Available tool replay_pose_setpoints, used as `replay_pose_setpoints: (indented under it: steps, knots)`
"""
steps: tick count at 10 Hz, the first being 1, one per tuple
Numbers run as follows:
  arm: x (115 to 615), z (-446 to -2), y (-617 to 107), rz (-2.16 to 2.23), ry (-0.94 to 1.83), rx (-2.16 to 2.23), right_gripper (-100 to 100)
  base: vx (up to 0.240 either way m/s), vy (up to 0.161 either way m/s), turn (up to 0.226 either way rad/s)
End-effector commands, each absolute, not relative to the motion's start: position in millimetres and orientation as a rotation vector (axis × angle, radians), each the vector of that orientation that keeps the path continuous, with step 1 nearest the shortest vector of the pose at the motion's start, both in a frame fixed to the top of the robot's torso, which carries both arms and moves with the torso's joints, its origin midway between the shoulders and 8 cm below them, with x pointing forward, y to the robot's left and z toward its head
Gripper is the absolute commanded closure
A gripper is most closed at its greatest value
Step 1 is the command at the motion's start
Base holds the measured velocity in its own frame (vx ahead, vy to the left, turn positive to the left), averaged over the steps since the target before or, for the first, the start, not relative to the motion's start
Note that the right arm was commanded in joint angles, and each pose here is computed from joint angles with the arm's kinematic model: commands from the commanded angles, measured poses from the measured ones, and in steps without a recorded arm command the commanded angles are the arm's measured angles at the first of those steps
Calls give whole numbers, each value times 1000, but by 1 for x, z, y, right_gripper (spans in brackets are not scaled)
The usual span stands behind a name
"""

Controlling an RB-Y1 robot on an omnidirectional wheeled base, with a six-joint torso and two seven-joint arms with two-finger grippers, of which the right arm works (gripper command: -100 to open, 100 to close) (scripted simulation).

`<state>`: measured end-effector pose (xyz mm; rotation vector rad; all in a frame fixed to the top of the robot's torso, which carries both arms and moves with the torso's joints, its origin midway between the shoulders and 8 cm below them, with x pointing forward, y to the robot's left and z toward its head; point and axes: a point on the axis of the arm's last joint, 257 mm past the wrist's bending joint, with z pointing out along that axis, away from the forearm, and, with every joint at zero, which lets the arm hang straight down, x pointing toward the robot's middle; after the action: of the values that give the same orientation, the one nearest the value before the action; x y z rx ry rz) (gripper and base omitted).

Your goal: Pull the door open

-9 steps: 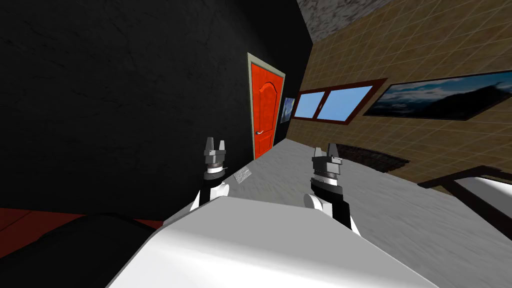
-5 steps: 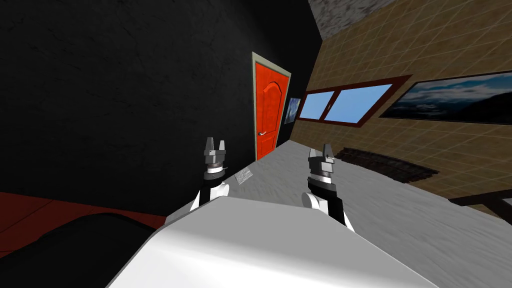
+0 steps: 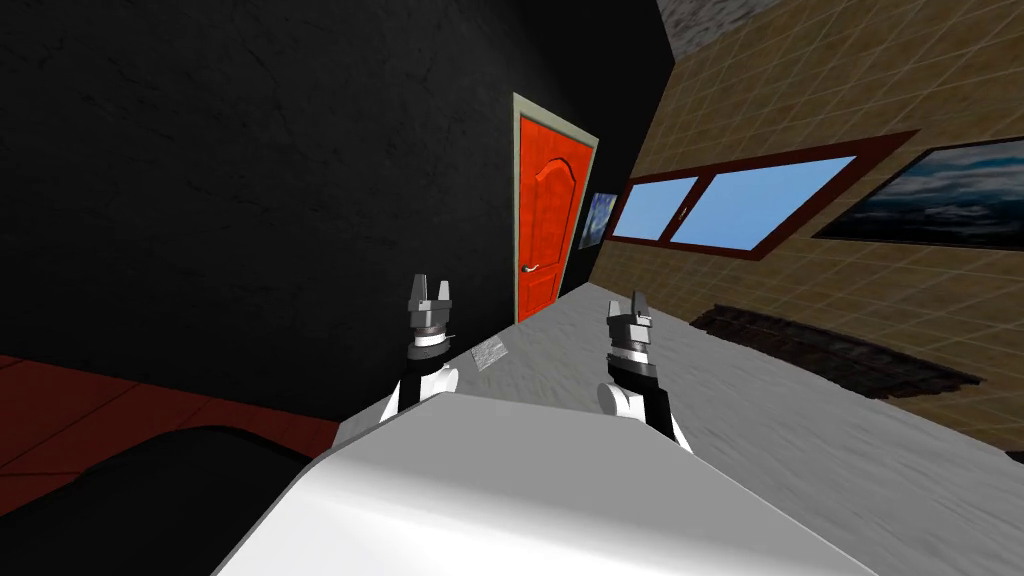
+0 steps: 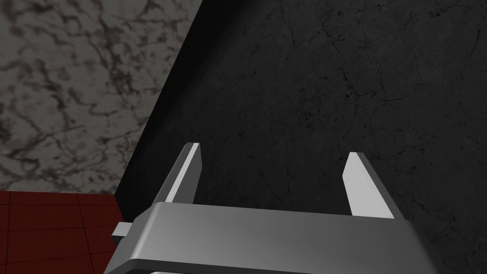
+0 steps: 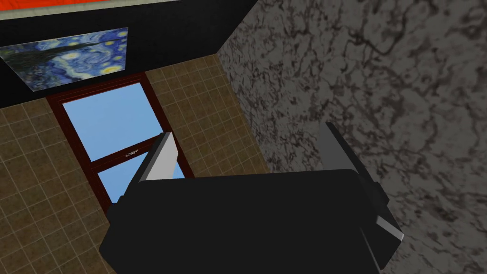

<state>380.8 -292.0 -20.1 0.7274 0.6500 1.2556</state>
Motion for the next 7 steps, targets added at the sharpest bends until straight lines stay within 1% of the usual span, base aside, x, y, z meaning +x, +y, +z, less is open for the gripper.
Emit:
replay_pose_setpoints:
  steps: [1,5,7]
  knots:
    - [387,-29,-291,1265,661,741,-100,84,-41,115]
    - [400,-48,-288,1284,686,772,-100,84,-43,118]
    - [410,-65,-286,1297,708,799,-100,120,-73,176]
